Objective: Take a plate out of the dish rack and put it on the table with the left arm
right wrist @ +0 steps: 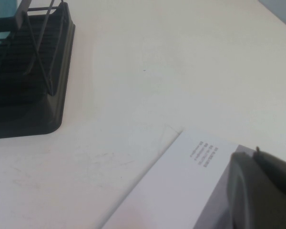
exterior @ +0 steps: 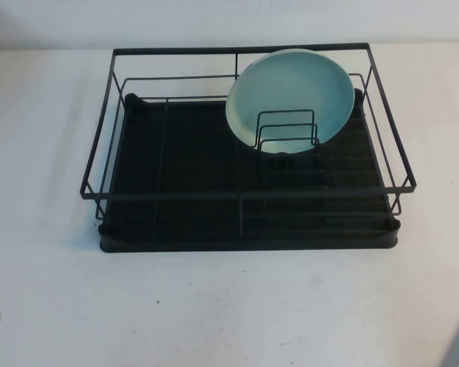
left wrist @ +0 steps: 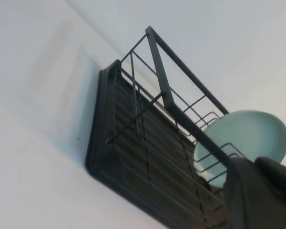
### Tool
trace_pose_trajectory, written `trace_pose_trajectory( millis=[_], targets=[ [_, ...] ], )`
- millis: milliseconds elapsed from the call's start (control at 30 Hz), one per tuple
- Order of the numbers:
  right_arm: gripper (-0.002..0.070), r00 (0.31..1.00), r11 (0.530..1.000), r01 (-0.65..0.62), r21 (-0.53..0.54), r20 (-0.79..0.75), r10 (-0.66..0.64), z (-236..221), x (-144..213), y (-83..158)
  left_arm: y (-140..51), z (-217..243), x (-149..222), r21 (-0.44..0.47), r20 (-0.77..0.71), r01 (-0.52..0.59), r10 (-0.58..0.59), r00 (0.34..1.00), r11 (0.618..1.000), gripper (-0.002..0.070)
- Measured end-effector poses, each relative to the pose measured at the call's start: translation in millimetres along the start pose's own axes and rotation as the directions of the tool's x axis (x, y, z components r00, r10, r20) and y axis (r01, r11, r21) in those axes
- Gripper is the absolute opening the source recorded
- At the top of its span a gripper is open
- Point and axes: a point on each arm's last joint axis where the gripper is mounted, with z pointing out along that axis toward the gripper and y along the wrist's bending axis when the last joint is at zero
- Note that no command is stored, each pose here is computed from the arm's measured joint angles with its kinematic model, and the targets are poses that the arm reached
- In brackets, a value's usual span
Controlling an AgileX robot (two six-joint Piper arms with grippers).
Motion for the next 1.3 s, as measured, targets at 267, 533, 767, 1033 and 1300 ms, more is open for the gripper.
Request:
trace_pose_trajectory(
  millis=[267, 533, 767, 1033, 1300],
  targets=[
    [-0.002, 1.0, 1.0, 0.0, 0.0, 0.0, 0.0, 0.0, 0.0, 0.0, -43.6, -7.9, -31.9, 0.064, -0.144, -0.262, 0.269, 0.952, 0.963, -0.0004],
    [-0.002, 1.0, 1.0, 0.0, 0.0, 0.0, 0.0, 0.0, 0.0, 0.0, -109.4, 26.2, -107.6, 0.223, -0.354, -0.767, 0.783, 0.512, 0.602, -0.0004],
    [-0.002, 1.0, 1.0, 0.0, 0.0, 0.0, 0.0, 0.0, 0.0, 0.0, -155.9, 102.0, -157.0, 0.393, -0.389, -0.781, 0.857, 0.337, 0.485, -0.0004],
    [-0.002, 1.0, 1.0, 0.0, 0.0, 0.0, 0.0, 0.0, 0.0, 0.0, -183.7, 190.8, -179.1, 0.618, -0.252, -0.741, 0.959, 0.131, 0.264, 0.0004],
    [-0.002, 1.0, 1.0, 0.0, 0.0, 0.0, 0.0, 0.0, 0.0, 0.0, -195.4, 259.5, -172.7, 0.73, -0.14, -0.63, 0.961, 0.24, 0.264, 0.0428]
  ],
)
